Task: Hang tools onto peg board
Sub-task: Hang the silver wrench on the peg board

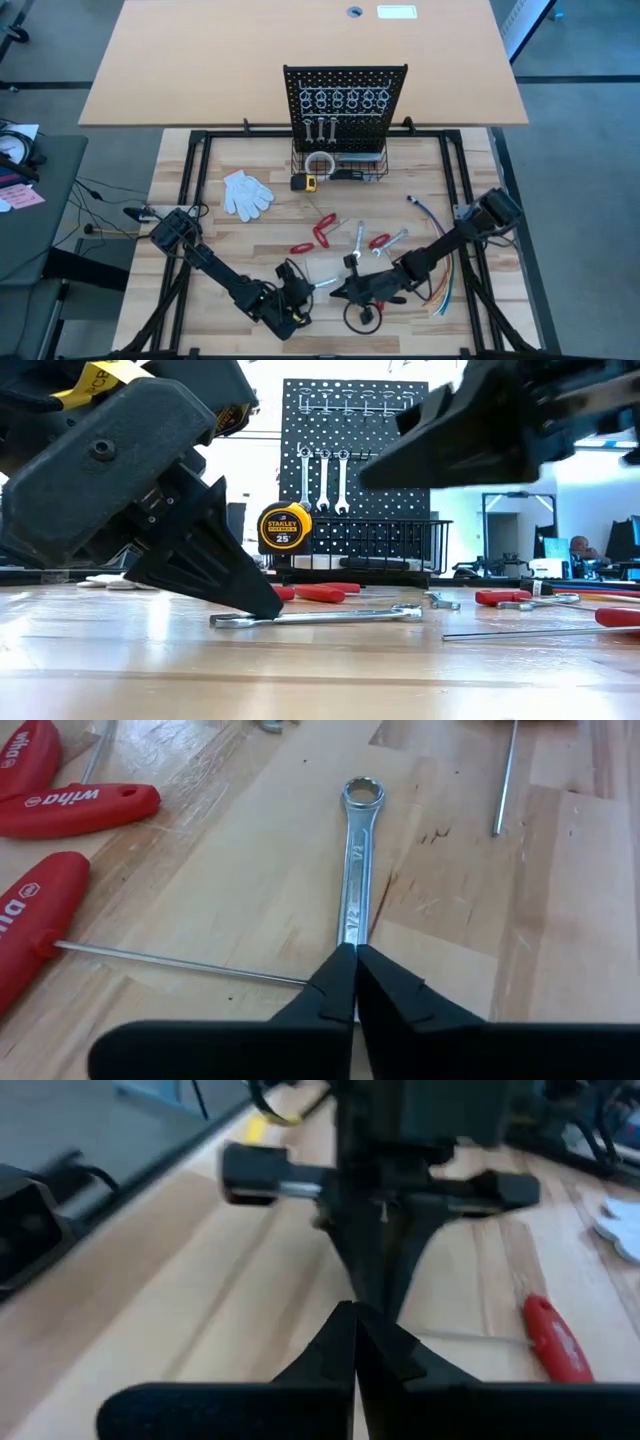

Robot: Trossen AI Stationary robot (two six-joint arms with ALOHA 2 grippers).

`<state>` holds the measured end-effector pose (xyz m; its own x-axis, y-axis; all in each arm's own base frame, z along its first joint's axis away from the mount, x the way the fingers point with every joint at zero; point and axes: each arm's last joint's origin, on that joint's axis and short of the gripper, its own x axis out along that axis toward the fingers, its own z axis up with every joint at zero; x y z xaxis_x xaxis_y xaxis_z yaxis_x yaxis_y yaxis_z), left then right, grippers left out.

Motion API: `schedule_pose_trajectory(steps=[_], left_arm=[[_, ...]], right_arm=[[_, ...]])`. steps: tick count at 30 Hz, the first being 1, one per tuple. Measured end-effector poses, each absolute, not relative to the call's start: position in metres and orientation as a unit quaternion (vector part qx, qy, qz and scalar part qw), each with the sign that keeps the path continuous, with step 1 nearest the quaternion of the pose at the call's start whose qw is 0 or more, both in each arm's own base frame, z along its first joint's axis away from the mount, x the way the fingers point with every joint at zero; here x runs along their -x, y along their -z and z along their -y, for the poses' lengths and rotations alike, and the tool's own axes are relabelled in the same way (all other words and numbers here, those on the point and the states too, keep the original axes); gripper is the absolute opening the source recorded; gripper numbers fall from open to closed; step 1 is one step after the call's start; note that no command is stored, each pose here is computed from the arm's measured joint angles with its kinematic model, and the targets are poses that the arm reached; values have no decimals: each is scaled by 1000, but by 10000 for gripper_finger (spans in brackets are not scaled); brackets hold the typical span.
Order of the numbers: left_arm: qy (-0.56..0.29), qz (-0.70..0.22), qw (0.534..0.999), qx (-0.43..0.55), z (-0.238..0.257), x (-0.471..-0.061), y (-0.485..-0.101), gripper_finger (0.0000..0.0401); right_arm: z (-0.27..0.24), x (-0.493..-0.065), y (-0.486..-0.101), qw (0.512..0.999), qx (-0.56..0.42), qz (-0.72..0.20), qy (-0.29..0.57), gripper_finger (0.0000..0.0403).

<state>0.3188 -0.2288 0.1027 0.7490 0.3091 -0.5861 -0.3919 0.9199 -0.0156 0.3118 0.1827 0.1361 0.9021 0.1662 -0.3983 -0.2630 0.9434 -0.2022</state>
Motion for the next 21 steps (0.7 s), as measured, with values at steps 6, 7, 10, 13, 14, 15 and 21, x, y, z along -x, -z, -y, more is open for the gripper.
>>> schedule_pose_trajectory(steps=[6, 7, 10, 13, 14, 15, 21], left_arm=[[-188, -300, 933, 67, 230, -318, -103, 1], [-188, -299, 933, 67, 230, -318, -103, 1], [-188, -299, 933, 67, 230, -318, -103, 3], [-188, -299, 933, 67, 230, -318, -103, 3], [-188, -299, 933, 67, 230, -318, -103, 3], [-188, -299, 933, 67, 230, -318, -103, 2], [-189, -299, 933, 69, 230, -318, -103, 2]], right_arm=[[-178, -310, -129, 966, 67, -234, -90, 31], [-175, -311, -128, 964, 55, -246, -81, 38], [-165, -313, -122, 959, 31, -277, -56, 68], [-159, -314, -120, 953, 16, -295, -62, 109], [-159, -315, -120, 951, 13, -298, -75, 125], [-158, -315, -120, 950, 12, -300, -85, 141], [-153, -311, -113, 937, 30, -341, -68, 212]])
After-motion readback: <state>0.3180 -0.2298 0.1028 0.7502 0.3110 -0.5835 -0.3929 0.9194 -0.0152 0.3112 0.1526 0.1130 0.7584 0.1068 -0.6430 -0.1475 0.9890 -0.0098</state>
